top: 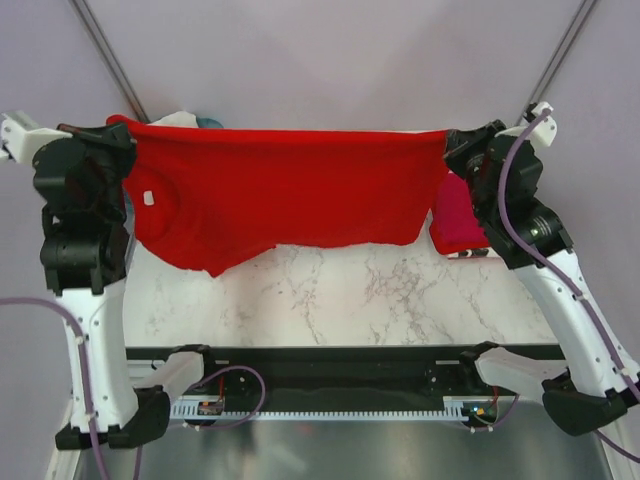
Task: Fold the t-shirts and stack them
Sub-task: Fold the tshirt
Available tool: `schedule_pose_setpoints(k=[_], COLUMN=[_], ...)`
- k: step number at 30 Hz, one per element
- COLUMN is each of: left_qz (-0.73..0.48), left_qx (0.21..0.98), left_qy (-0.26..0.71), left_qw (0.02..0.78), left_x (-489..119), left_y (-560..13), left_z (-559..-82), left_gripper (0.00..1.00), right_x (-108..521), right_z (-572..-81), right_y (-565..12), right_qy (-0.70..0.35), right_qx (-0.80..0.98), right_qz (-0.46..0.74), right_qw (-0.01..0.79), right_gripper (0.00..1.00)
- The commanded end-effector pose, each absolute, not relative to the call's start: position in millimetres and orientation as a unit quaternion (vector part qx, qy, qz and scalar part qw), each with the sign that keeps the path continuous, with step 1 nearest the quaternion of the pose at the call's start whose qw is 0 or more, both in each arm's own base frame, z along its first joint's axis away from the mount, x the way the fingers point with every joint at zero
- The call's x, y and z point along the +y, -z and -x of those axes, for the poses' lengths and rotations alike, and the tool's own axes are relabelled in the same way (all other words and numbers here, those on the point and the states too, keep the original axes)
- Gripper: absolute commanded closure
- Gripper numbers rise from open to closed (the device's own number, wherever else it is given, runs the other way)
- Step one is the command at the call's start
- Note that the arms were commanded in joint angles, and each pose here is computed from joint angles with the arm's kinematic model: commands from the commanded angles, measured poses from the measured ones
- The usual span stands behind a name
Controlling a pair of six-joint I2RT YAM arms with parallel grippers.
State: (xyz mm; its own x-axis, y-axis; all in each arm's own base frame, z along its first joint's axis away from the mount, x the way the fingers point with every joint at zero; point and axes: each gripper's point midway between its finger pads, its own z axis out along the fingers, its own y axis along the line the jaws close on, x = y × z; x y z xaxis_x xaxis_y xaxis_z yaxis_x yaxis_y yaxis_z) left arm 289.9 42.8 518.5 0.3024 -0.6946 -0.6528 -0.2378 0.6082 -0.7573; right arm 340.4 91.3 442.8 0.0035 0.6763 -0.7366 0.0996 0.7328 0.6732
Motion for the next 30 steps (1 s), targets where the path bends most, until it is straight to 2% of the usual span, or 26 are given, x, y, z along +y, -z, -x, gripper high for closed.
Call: schedule_pose_setpoints(k=[1, 4, 5, 9, 11, 12, 13, 14, 16, 17, 22, 27, 28, 29, 30], left_qz=[0.438, 0.445, 0.449, 0.441, 0.426, 0.425, 0.413, 0.406, 0.404, 0.406, 0.405, 0.395, 0.398, 0.382, 0.383], left_qx=[0.594, 0.608, 0.617, 0.631, 0.620, 0.628, 0.606, 0.599, 0.573, 0.565, 0.544, 0.584, 0.606, 0.604, 0.629], left_qy=[0.151, 0.161, 0.166, 0.182, 0.207, 0.209, 0.226, 0.237, 0.252, 0.272, 0.349, 0.353, 0.349, 0.350, 0.344], left_qw=[0.658, 0.638, 0.624, 0.612, 0.625, 0.618, 0.641, 0.648, 0.667, 0.665, 0.647, 0.615, 0.595, 0.606, 0.583], left_x=[46.7, 42.8, 40.6, 33.7, 27.7, 26.4, 26.4, 24.7, 31.0, 31.0, 47.2, 46.3, 44.1, 42.1, 38.2], left_y=[-483.4, -469.0, -457.5, -456.1, -483.3, -475.2, -508.4, -520.7, -545.5, -551.4, -545.1, -503.6, -472.8, -477.5, -433.4], left_z=[-332.6, -367.3, -387.0, -433.6, -447.3, -468.1, -467.9, -470.8, -480.2, -484.4, -524.8, -544.9, -553.0, -547.1, -549.6], left_gripper=[0.98, 0.98, 0.98, 0.98, 0.98, 0.98, 0.98, 0.98, 0.98, 0.98, 0.98, 0.98, 0.98, 0.98, 0.98], right_x=[74.7, 75.8, 83.3, 70.1, 69.1, 69.3, 68.8, 68.5, 67.1, 65.4, 51.4, 74.0, 61.9, 64.8, 65.6], right_z=[-362.5, -396.6, -404.7, -456.2, -466.6, -478.9, -483.5, -483.3, -498.5, -497.8, -524.4, -542.6, -547.9, -546.1, -543.0], right_y=[-439.4, -429.7, -436.5, -427.8, -451.8, -450.3, -457.2, -484.5, -490.7, -510.5, -503.1, -444.8, -412.6, -401.0, -356.1], right_qy=[-0.166, -0.171, -0.202, -0.217, -0.238, -0.252, -0.262, -0.281, -0.302, -0.317, -0.354, -0.389, -0.377, -0.380, -0.371], right_qx=[0.670, 0.686, 0.686, 0.691, 0.676, 0.678, 0.673, 0.654, 0.650, 0.635, 0.635, 0.681, 0.695, 0.702, 0.721], right_qz=[-0.307, -0.306, -0.303, -0.322, -0.317, -0.319, -0.318, -0.312, -0.308, -0.303, -0.308, -0.280, -0.298, -0.295, -0.307], right_qw=[0.655, 0.638, 0.630, 0.610, 0.621, 0.613, 0.615, 0.630, 0.626, 0.635, 0.613, 0.554, 0.535, 0.525, 0.499], right_gripper=[1.00, 1.00, 1.00, 1.00, 1.00, 1.00, 1.00, 1.00, 1.00, 1.00, 1.00, 1.00, 1.00, 1.00, 1.00])
